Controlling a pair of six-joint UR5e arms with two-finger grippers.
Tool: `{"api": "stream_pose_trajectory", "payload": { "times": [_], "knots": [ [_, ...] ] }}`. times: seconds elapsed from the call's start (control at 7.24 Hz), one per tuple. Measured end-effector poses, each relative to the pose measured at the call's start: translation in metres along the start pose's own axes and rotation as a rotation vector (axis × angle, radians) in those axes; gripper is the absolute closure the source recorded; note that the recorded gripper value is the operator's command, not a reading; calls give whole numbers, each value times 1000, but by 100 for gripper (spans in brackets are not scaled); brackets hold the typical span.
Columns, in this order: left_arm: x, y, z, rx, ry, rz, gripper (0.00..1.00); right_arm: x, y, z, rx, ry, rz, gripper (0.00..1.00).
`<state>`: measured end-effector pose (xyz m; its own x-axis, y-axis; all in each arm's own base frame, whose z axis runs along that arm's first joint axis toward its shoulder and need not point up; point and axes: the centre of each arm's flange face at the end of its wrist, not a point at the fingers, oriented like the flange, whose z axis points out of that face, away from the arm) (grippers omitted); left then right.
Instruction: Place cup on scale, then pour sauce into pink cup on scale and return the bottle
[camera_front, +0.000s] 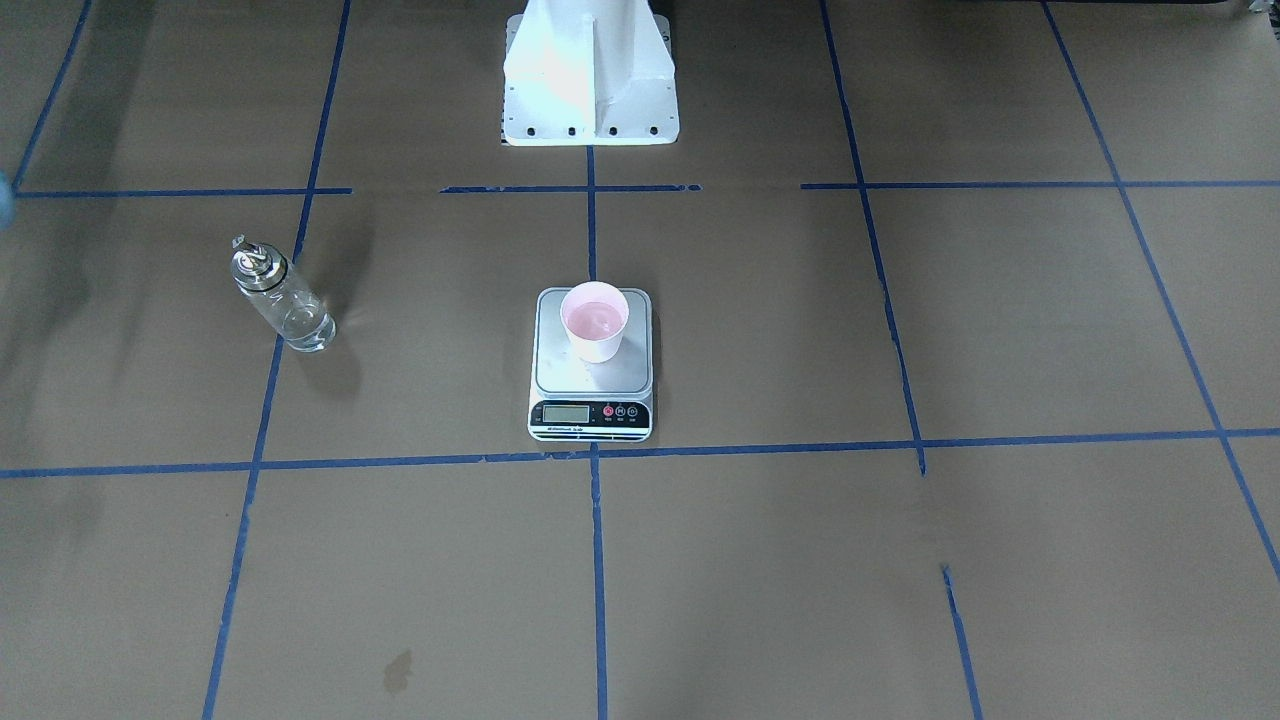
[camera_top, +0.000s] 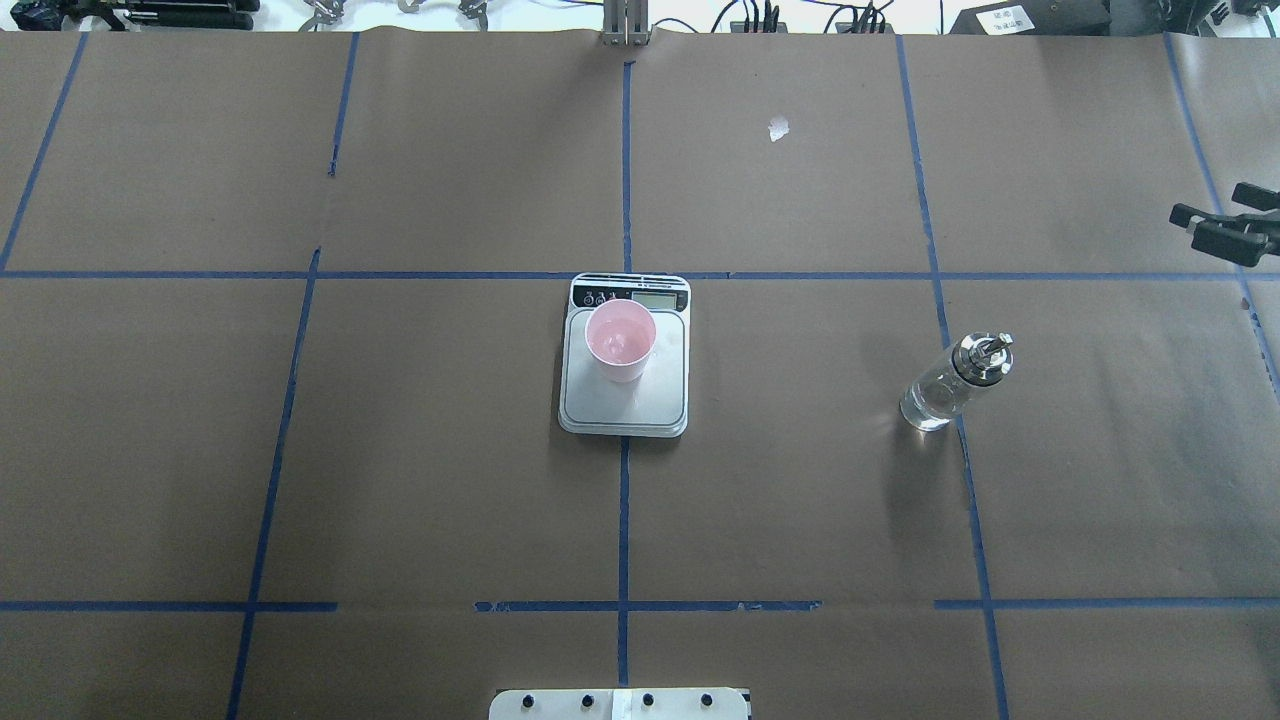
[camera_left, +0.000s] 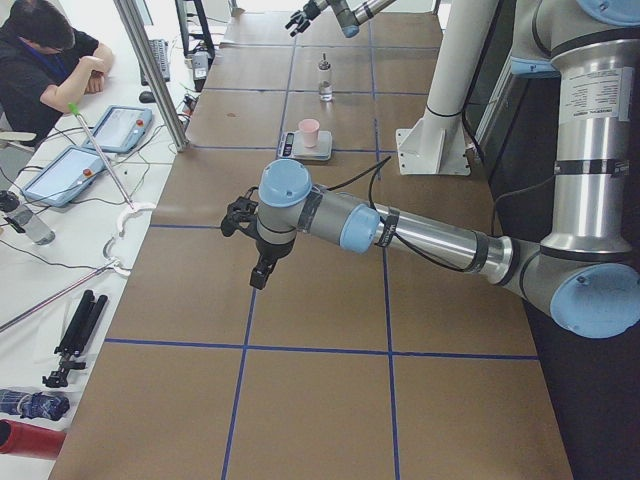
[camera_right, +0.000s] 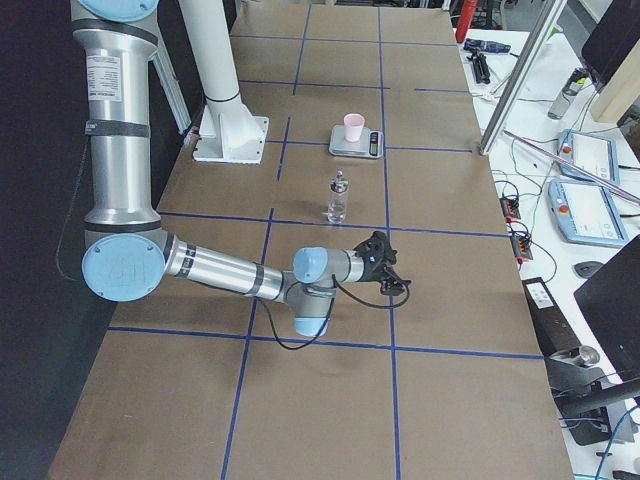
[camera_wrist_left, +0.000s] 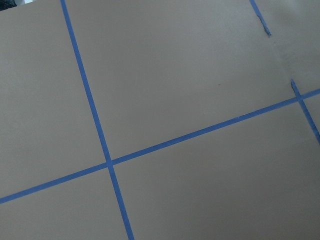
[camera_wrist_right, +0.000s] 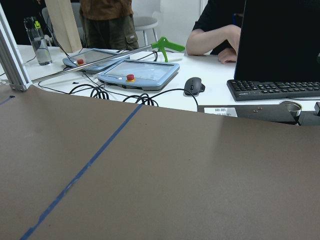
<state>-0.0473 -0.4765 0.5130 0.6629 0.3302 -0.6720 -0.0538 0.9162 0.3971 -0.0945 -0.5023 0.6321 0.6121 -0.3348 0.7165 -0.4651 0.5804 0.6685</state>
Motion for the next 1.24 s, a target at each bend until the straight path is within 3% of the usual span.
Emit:
{"api": "stream_pose_trajectory", "payload": {
  "times": [0.41, 0.55, 0.83, 1.24],
  "knots": [
    [-1, 2, 1, -2, 0, -1, 0, 28, -93, -8, -336, -16, 215, 0],
    [-1, 3, 1, -3, 0, -1, 0, 31, -106, -14, -387, -27, 240, 0],
    [-2, 4, 2, -4, 0, 0, 0, 46, -115, -19, -444, -14, 164, 0],
    [-3, 6, 3, -7, 0, 1, 0, 58, -135, -22, -549, 94, 20, 0]
  ]
}}
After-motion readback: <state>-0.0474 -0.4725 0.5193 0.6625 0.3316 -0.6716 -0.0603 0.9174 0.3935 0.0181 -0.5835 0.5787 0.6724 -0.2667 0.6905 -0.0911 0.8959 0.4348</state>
